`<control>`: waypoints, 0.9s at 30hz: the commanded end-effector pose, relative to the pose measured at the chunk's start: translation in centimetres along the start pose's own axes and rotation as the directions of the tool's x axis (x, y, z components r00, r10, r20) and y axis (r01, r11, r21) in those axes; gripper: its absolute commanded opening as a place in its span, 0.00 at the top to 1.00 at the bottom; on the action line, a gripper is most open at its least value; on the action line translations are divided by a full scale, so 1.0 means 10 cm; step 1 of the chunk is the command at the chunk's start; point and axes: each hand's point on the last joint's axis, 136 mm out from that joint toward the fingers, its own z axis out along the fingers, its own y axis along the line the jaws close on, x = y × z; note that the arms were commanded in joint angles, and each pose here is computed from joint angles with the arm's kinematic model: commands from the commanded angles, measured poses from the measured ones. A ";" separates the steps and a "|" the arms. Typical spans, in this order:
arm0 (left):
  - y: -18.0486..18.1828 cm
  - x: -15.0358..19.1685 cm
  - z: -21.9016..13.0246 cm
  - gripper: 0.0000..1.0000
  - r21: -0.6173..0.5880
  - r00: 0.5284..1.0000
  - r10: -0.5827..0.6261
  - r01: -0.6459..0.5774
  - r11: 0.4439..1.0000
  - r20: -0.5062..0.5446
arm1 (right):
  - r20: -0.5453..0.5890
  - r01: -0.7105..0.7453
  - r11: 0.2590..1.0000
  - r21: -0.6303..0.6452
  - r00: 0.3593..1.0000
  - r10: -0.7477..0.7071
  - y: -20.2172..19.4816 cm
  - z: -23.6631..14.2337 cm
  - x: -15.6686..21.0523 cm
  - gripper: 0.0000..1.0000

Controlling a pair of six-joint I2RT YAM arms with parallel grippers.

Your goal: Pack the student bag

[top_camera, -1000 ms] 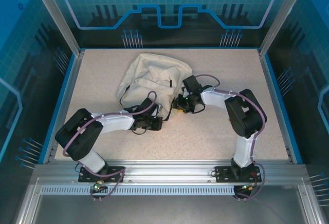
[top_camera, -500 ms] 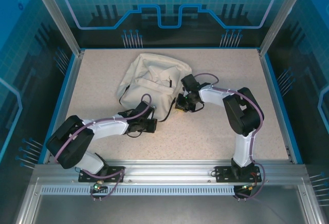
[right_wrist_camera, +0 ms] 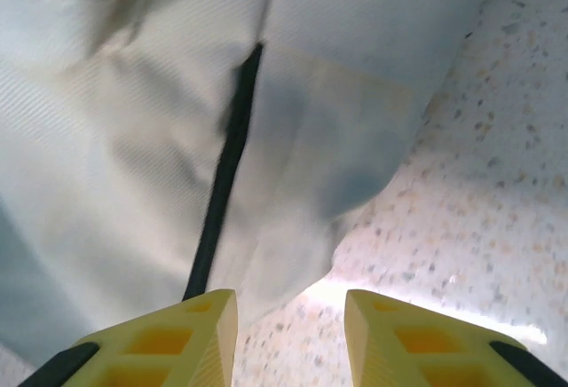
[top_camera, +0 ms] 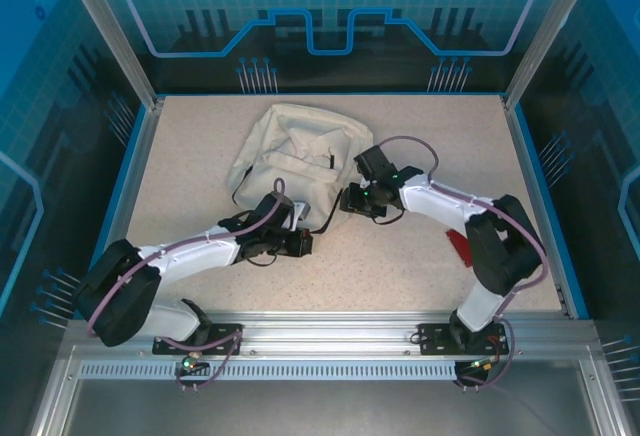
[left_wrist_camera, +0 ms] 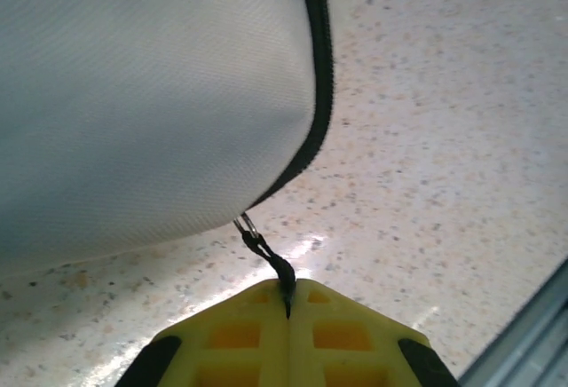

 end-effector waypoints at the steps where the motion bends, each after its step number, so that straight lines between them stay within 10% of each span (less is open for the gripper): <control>1: -0.23 0.00 -0.10 1.00 0.099 0.999 0.034 -0.033 0.994 -0.005 | -0.034 0.052 0.998 0.041 0.998 -0.051 -0.05 -0.08 0.25 0.61; 8: -0.01 0.00 -0.17 0.51 0.029 0.997 -0.074 0.074 0.997 -0.022 | -0.067 0.088 0.989 -0.118 0.993 -0.096 0.40 -0.12 0.51 0.53; 27: 0.86 -0.37 -0.78 0.37 -0.040 0.794 -0.544 0.573 0.818 0.271 | -0.031 0.370 0.896 0.245 0.927 -0.375 0.62 0.44 0.90 0.49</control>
